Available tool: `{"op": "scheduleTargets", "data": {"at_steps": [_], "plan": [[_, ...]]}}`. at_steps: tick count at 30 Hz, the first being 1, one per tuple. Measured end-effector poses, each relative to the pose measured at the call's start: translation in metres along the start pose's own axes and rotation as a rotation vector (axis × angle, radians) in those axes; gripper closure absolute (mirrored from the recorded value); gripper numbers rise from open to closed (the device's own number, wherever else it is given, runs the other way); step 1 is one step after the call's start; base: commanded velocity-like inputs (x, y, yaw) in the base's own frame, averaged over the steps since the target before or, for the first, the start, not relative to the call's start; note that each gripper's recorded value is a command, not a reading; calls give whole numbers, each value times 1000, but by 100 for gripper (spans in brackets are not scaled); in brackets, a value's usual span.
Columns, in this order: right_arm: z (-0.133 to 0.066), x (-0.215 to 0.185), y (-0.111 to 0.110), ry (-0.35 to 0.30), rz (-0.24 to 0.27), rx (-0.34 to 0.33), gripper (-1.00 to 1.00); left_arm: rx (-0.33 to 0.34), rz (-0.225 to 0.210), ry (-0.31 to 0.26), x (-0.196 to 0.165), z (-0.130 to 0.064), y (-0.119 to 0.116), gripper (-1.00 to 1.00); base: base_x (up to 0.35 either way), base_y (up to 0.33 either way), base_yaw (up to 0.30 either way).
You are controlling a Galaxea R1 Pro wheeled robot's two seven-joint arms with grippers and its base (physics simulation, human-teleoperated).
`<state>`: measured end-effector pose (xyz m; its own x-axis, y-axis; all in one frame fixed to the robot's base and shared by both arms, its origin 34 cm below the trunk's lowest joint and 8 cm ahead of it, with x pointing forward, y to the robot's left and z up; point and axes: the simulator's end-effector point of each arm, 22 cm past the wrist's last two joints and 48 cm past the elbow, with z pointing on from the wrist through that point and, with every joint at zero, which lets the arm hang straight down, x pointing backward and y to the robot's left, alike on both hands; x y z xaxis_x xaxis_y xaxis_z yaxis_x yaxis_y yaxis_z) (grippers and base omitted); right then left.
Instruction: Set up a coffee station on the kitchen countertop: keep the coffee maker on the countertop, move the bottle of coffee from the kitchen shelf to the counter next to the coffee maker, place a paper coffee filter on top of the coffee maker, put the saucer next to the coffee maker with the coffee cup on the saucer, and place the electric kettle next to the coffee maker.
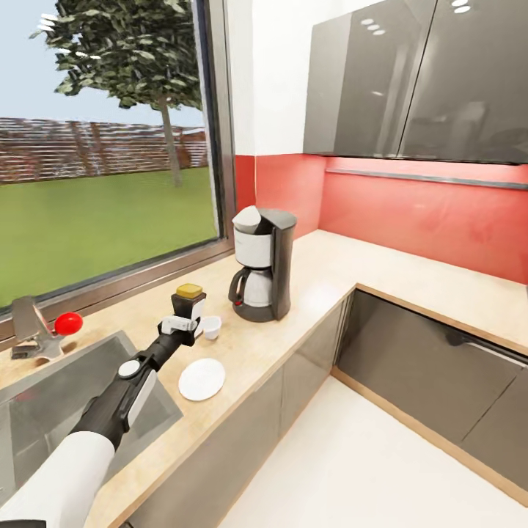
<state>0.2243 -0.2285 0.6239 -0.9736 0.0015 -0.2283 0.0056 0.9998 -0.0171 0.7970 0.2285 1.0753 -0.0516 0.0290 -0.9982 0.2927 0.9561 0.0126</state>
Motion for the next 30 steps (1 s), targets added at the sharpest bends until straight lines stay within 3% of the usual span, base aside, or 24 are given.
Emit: {"op": "scheduleTargets", "data": {"at_steps": [14,20,26,30], "plan": [[0,0,0,1,0,0,-100,-3,-4,6,3,-1,1,100,146,-230,254],[0,0,0,1,0,0,-100,-10,21,-51,-27,1,4,100,22,-36,34],[0,0,0,0,-1,-1,-100,-176,7,-62,-37,3,39,100,2,-3,3],[0,0,0,0,-2,-1,-100,-245,-19,-79,-46,9,39,100,0,0,0]]}}
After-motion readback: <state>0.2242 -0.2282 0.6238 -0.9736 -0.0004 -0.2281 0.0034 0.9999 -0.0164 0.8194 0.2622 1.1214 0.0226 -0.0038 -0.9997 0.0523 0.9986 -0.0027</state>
